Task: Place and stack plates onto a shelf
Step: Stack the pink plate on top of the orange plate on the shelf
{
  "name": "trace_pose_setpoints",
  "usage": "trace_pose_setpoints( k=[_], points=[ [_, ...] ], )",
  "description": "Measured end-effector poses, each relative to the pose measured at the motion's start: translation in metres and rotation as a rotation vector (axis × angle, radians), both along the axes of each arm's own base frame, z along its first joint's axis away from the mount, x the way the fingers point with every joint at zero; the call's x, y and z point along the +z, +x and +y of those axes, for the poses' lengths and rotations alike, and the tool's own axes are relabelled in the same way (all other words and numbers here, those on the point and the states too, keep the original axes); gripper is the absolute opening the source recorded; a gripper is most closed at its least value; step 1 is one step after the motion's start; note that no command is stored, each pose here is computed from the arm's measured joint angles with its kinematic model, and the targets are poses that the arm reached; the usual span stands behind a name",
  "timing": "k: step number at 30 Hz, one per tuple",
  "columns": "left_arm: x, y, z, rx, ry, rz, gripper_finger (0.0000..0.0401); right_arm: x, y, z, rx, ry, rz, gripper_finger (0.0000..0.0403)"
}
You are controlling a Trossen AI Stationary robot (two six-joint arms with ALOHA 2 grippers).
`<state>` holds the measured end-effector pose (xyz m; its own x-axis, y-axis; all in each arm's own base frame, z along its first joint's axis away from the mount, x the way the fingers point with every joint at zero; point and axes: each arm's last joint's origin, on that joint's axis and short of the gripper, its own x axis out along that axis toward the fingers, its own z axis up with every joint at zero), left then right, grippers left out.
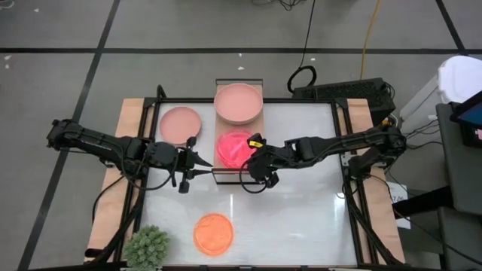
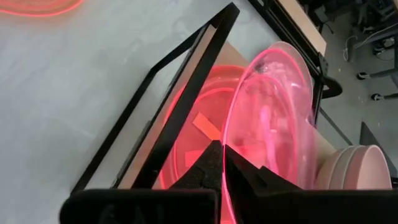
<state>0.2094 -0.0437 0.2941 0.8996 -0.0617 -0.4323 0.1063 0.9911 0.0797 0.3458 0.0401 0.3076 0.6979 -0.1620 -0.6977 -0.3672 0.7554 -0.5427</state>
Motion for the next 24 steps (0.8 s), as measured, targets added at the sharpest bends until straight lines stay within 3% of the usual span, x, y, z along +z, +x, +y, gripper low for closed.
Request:
trace_pose_setpoints(
  k=[19, 24],
  points=[
    [0.0, 0.0, 0.0, 0.001, -0.003, 0.0, 0.0092, -0.0009, -0.0008, -0.0001, -0.019, 0.019, 0.008, 0.0001],
    [0.0, 0.0, 0.0, 0.001, -0.002, 0.0, 0.0092, -0.0009, -0.0008, -0.0001, -0.026, 0.025, 0.007, 0.0027]
  ],
)
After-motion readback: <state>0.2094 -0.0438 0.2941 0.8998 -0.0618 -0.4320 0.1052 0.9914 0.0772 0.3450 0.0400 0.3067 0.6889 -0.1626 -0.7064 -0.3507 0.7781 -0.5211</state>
